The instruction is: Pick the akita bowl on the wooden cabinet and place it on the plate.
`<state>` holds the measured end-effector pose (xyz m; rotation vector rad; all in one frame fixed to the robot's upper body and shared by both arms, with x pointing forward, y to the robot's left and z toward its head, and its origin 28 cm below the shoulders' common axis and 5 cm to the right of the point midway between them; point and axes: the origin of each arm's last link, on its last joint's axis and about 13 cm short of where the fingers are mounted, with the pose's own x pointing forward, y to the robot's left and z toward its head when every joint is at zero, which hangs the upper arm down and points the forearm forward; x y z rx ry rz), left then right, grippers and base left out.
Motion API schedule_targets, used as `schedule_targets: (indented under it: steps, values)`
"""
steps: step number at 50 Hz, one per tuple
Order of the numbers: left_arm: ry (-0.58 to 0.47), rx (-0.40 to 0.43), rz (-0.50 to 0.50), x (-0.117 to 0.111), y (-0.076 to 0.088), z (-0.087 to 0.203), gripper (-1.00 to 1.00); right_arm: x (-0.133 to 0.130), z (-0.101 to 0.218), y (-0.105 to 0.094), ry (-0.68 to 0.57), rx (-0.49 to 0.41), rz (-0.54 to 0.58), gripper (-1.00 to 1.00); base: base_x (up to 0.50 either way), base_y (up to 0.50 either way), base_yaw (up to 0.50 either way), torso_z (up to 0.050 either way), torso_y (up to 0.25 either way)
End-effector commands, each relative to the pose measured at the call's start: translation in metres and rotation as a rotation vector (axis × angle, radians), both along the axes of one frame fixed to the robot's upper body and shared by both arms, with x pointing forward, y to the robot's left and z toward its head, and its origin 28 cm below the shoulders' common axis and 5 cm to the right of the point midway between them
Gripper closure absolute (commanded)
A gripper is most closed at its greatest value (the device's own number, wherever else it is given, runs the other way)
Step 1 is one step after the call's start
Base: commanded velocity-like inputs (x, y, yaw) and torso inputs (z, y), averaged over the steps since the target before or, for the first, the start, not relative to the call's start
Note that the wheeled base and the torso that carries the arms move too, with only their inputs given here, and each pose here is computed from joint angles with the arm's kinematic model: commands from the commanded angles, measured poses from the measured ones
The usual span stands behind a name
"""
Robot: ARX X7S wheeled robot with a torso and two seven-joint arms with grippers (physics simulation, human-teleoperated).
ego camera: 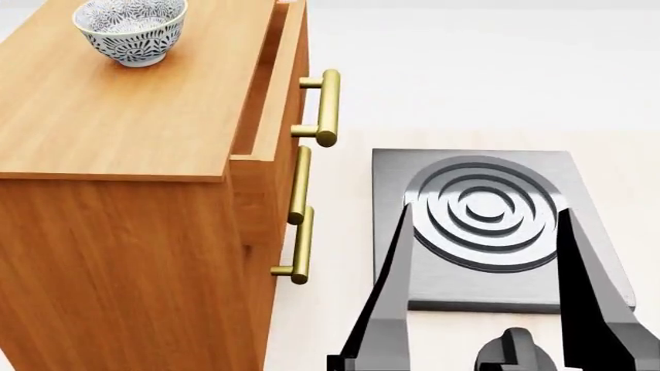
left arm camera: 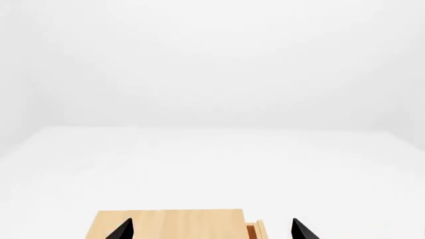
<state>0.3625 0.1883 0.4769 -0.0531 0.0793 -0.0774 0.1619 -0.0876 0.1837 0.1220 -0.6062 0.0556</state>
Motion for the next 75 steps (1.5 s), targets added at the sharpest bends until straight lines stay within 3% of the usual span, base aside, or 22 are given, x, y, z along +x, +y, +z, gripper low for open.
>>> schedule_targets:
  steps: [1,5,10,16,29,37,44,61,72,75]
  values:
    - [0.113,-0.14,0.094,0.004,0.013,-0.013,-1.0,0.0,0.0,0.0,0.001,0.0,0.002,-1.0,0.0,0.0,0.0,0.0,0.0]
    - [0.1,-0.189,0.161,0.005,0.018,-0.011,-1.0,0.001,-0.001,0.0,0.003,-0.001,0.003,-1.0,0.0,0.0,0.0,0.0,0.0]
    - [0.081,-0.158,0.257,0.004,0.025,-0.007,-1.0,0.001,0.0,0.001,0.002,-0.003,0.004,-1.0,0.0,0.0,0.0,0.0,0.0]
    - [0.076,-0.059,0.363,0.0,0.031,-0.003,-1.0,0.001,-0.001,0.002,0.004,-0.006,0.008,-1.0,0.0,0.0,0.0,0.0,0.0]
    - [0.063,0.028,0.336,-0.006,0.029,0.005,-1.0,0.001,-0.001,0.003,0.004,-0.006,0.015,-1.0,0.0,0.0,0.0,0.0,0.0]
    - [0.047,0.024,0.335,-0.008,0.027,0.009,-1.0,0.001,-0.002,0.003,0.006,-0.003,0.017,-1.0,0.0,0.0,0.0,0.0,0.0]
    - [0.045,-0.033,0.311,-0.008,0.029,0.009,-1.0,0.002,-0.002,0.003,0.008,-0.006,0.017,-1.0,0.0,0.0,0.0,0.0,-0.022]
    - [0.051,-0.017,0.311,-0.008,0.032,0.009,-1.0,0.001,-0.002,0.004,0.006,-0.01,0.018,-1.0,0.0,0.0,0.0,0.0,-0.248]
    - [0.068,-0.011,0.307,-0.009,0.035,0.008,-1.0,0.001,-0.002,0.004,0.004,-0.01,0.019,-1.0,0.0,0.0,0.0,0.0,-0.003]
    - [0.114,-0.012,0.307,-0.01,0.036,0.004,-1.0,0.001,-0.002,0.004,0.006,-0.01,0.021,-1.0,0.0,0.0,0.0,0.0,0.0]
